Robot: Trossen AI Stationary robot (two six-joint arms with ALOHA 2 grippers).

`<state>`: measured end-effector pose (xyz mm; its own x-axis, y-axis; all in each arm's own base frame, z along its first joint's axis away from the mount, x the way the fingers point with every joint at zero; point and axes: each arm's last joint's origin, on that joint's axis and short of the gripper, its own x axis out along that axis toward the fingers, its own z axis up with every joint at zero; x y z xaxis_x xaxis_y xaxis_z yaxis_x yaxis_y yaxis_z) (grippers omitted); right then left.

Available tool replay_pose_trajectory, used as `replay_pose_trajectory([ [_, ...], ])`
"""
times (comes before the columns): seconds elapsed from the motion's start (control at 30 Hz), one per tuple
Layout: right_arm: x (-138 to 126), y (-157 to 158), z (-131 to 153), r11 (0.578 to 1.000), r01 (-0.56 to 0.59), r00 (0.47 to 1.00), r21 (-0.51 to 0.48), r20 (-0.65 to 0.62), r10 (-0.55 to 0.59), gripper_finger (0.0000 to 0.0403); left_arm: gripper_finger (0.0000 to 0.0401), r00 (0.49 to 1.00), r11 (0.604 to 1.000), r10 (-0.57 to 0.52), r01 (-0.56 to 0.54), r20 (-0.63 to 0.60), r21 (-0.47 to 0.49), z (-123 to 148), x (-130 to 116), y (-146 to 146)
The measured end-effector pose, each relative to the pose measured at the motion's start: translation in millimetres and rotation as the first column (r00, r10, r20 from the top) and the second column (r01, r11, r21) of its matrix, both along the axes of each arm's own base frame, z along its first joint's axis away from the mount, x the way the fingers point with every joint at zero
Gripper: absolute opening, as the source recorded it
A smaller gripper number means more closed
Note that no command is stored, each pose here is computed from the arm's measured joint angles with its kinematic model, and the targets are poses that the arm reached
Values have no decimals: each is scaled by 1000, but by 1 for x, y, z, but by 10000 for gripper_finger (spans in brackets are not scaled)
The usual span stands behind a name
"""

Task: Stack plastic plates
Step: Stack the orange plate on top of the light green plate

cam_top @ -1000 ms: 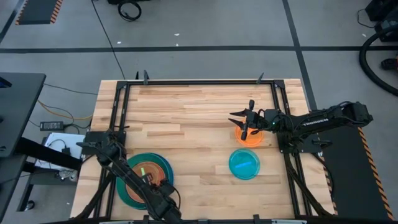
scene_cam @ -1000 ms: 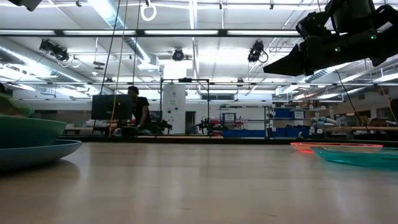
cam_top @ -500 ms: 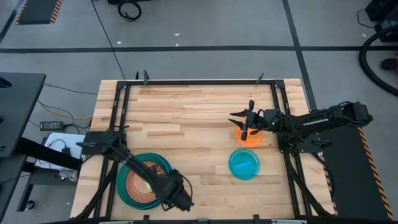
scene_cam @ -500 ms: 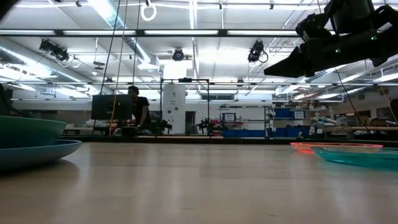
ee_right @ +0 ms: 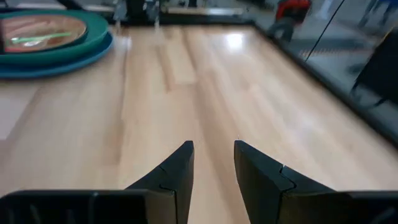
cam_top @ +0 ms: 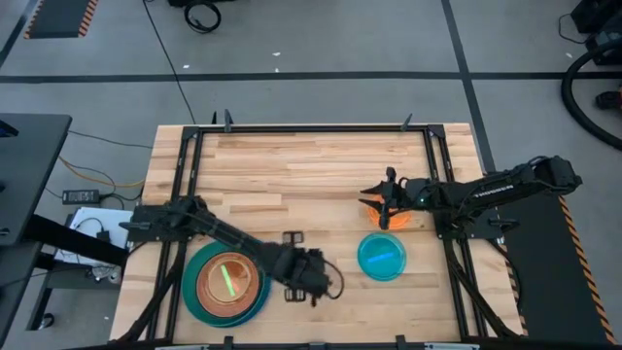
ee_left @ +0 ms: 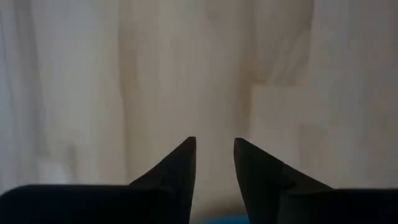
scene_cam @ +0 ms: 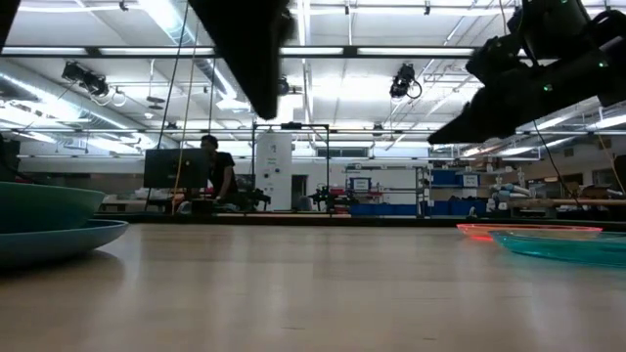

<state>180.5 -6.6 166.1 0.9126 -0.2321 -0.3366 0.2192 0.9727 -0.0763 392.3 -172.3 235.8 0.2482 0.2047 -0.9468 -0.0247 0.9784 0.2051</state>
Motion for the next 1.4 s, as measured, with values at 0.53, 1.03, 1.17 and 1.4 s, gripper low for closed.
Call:
replay_pose_trajectory([
  [0.53, -11, 28, -2, 898, 350, 889, 265, -395, -230, 125, 117, 879, 875, -469, 449, 88, 183, -34, 47, 65],
  [1.03, -23, 18, -1, 787, 581, 734, 209, -552, -395, 125, 117, 757, 765, -619, 521, 211, 378, -54, 70, 103],
  [1.17, -27, 4, 7, 734, 663, 650, 148, -601, -466, 125, 117, 708, 743, -650, 518, 274, 423, -57, 76, 117],
  [1.4, -36, -17, 5, 644, 755, 539, 128, -680, -496, 125, 117, 666, 778, -624, 481, 409, 404, -51, 85, 145],
])
